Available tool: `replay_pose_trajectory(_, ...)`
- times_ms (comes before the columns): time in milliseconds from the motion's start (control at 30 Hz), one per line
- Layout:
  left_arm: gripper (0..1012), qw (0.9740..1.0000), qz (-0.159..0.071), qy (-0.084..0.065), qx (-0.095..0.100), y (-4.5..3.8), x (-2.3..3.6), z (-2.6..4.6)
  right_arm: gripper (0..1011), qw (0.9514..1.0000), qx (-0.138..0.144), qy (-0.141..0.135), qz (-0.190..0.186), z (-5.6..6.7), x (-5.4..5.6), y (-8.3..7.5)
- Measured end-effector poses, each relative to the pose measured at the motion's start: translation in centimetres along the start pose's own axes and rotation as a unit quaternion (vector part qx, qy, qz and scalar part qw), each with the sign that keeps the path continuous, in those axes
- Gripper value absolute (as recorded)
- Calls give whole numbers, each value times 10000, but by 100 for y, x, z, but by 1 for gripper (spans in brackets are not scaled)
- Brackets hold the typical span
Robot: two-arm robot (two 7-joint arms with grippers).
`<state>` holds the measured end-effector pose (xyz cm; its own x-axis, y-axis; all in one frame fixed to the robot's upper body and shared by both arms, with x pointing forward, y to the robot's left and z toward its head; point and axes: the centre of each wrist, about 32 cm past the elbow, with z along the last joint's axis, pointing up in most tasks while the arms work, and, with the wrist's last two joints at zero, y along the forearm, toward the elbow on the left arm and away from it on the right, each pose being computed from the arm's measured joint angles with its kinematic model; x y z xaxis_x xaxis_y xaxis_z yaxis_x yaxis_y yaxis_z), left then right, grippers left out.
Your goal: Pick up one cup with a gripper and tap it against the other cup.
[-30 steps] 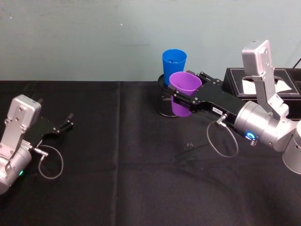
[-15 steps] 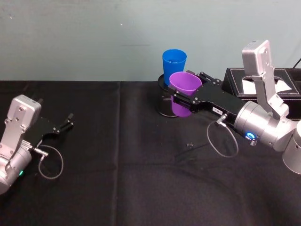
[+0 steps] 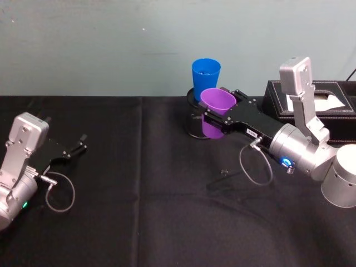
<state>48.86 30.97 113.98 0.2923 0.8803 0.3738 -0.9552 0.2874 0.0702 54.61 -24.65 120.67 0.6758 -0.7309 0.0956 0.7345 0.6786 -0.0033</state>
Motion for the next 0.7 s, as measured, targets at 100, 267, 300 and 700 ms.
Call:
replay_pose_trajectory(100,1000,10000,0,0,0,0,0,0,739,10000,9,51,-14,-38,64,58)
replay_pose_trajectory(267,1000,10000,0,0,0,0,0,0,739,10000,25,94,-10,-72,151,154)
replay_pose_trajectory(300,1000,10000,0,0,0,0,0,0,739,9999,36,94,0,-69,170,191)
replay_pose_trajectory(700,1000,10000,0,0,0,0,0,0,739,10000,40,-27,7,5,308,392)
